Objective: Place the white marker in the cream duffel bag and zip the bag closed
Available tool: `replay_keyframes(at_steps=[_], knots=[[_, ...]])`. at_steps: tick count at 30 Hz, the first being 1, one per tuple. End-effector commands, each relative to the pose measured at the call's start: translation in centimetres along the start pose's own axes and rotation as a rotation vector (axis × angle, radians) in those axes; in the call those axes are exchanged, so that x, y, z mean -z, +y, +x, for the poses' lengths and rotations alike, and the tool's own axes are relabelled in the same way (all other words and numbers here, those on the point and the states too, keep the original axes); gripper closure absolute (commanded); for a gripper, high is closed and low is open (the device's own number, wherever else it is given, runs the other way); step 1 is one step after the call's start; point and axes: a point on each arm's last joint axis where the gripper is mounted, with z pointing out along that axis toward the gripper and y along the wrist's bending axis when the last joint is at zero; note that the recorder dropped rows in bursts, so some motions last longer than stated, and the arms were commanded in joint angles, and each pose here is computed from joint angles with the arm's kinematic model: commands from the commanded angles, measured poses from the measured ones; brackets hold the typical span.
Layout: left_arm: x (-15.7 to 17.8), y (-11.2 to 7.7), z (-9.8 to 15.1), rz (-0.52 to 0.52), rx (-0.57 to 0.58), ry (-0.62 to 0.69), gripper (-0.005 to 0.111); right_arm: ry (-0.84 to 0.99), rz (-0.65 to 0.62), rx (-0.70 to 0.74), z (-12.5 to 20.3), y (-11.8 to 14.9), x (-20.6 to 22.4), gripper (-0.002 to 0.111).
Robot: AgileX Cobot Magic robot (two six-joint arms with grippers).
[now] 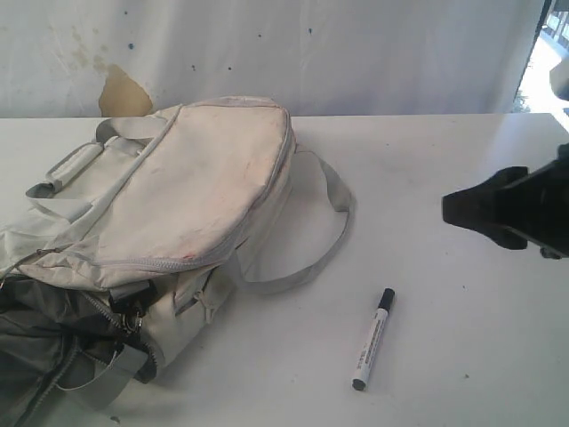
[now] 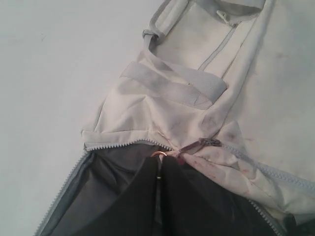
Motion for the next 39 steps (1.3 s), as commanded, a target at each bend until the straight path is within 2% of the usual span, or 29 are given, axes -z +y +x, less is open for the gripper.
replay_keyframes(at_steps=[1,3,9,13,17,19,22,24,26,29,37,39], knots=[[-0.9,-0.1,-0.2,-0.001,0.007,0.022,0.088,0.072,-0.088,0.056,-1.2,1.2,-1.8,0.070],[-1.3,-0.1,-0.2,-0.005,0.029,0.036,0.083,0.096,-0.121,0.087,-1.7,1.9,-2.6,0.070],[-3.0,1.4,-0.2,-0.073,0.109,0.094,0.083,0.151,-0.199,0.152,-2.4,4.2,-4.8,0.063],[-3.5,2.9,-0.7,-0.120,0.136,0.060,0.083,0.169,-0.228,0.185,-2.4,5.5,-6.1,0.060],[-3.6,3.0,-0.9,-0.113,0.170,0.046,0.083,0.190,-0.241,0.205,-2.0,6.3,-7.3,0.060],[-4.1,2.8,-0.8,-0.087,0.222,0.069,0.075,0.208,-0.249,0.212,-1.7,6.7,-7.9,0.060],[-5.4,2.5,-0.8,-0.049,0.282,0.092,0.054,0.233,-0.263,0.222,-1.2,7.2,-8.6,0.060],[-6.5,2.3,-0.8,-0.022,0.324,0.108,0.043,0.244,-0.269,0.225,-1.0,7.5,-8.9,0.060],[-7.5,2.1,-0.7,0.010,0.355,0.138,0.041,0.248,-0.273,0.219,-0.9,7.6,-9.1,0.060],[-9.2,1.5,-0.3,0.086,0.365,0.189,0.041,0.251,-0.275,0.208,-0.8,7.6,-9.2,0.060],[-12.8,1.2,0.9,0.171,0.151,0.322,0.041,0.243,-0.270,0.208,-0.9,7.6,-9.2,0.060],[-13.2,1.3,1.0,0.170,0.143,0.327,0.041,0.235,-0.265,0.207,-1.0,7.5,-9.3,0.060]])
